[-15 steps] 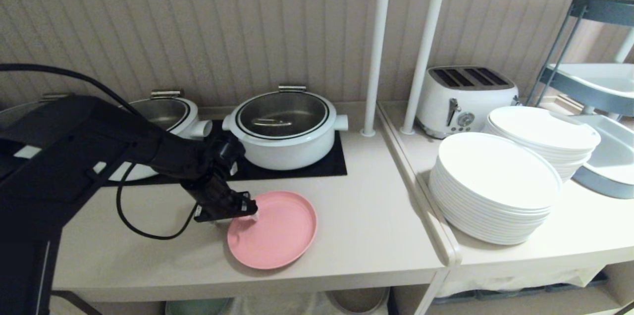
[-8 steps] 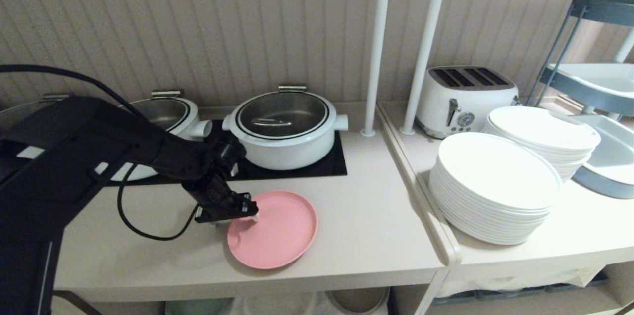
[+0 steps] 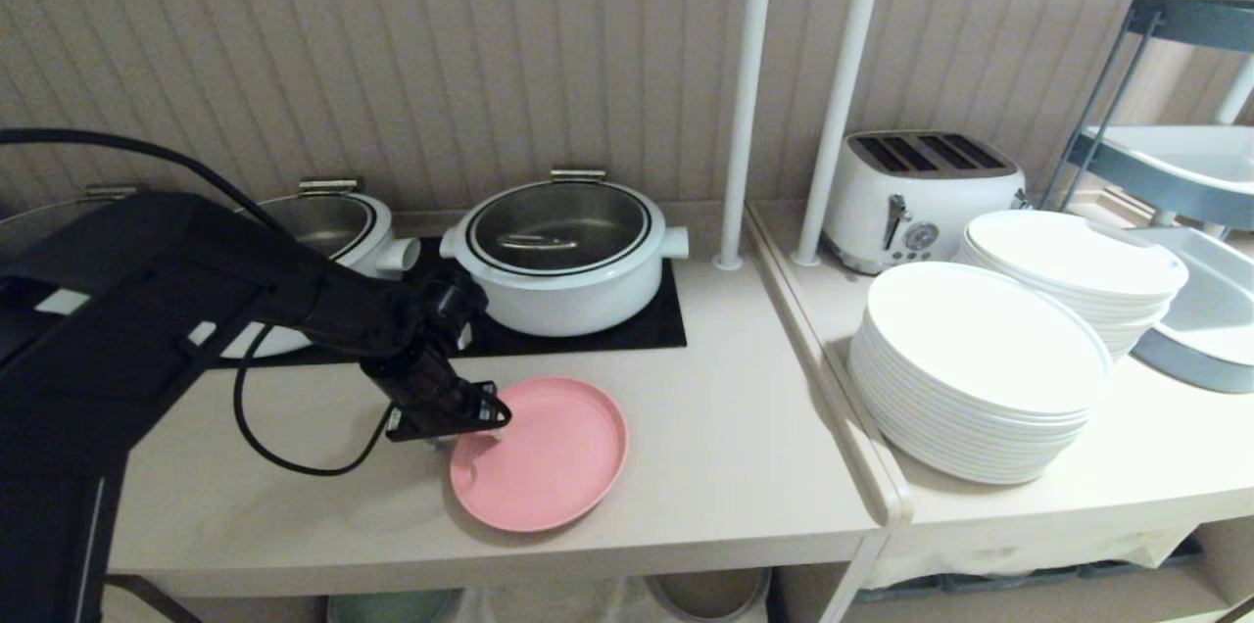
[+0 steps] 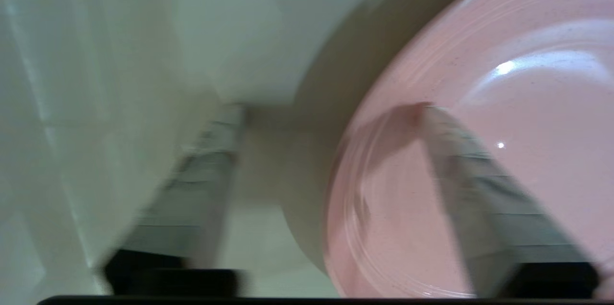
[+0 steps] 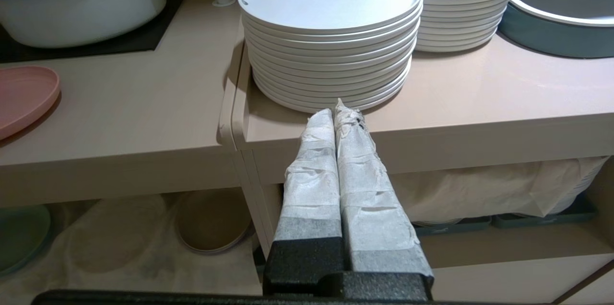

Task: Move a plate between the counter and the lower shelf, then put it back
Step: Pick up the plate

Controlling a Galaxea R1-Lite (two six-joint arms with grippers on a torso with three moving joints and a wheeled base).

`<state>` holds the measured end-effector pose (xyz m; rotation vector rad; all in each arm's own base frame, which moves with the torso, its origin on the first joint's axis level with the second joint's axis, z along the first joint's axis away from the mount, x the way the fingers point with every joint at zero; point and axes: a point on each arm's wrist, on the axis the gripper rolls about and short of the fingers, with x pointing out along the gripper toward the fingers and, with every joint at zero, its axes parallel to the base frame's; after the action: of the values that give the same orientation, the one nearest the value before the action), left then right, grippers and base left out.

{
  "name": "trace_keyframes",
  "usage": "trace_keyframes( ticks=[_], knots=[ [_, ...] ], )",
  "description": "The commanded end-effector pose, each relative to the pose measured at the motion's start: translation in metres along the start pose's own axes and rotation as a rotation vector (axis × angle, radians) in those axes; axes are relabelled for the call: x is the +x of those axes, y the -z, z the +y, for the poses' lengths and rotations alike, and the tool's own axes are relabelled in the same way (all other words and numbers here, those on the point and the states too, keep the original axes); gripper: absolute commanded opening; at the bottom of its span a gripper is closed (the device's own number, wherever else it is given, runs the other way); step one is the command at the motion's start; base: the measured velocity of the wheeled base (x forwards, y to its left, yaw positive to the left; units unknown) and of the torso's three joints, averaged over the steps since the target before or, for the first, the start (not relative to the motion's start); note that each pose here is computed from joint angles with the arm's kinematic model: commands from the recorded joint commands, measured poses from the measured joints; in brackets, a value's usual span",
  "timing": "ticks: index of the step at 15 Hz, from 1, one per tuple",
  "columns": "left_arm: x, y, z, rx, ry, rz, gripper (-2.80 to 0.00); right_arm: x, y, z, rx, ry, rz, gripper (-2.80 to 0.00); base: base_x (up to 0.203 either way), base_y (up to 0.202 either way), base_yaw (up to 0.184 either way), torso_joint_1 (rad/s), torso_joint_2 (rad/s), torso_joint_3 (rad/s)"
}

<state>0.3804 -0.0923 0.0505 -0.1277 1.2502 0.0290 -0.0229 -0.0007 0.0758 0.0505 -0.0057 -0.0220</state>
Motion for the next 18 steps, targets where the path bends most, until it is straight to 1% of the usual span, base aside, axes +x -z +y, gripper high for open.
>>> trace_keyframes(
  ticks=[1,12,18],
  knots=[
    [0.0,-0.001,0.0,-0.003,0.001,-0.01,-2.8,0.0,0.0,0.0,0.0,-0.001,0.001,-2.8,0.0,0.0,0.0,0.0,0.0,0.0],
    [0.0,-0.002,0.0,-0.003,0.001,-0.018,-2.8,0.0,0.0,0.0,0.0,-0.001,0.002,-2.8,0.0,0.0,0.0,0.0,0.0,0.0],
    [-0.009,-0.001,0.0,-0.003,0.009,-0.028,-2.8,0.0,0.0,0.0,0.0,-0.001,0.001,-2.8,0.0,0.0,0.0,0.0,0.0,0.0]
  ],
)
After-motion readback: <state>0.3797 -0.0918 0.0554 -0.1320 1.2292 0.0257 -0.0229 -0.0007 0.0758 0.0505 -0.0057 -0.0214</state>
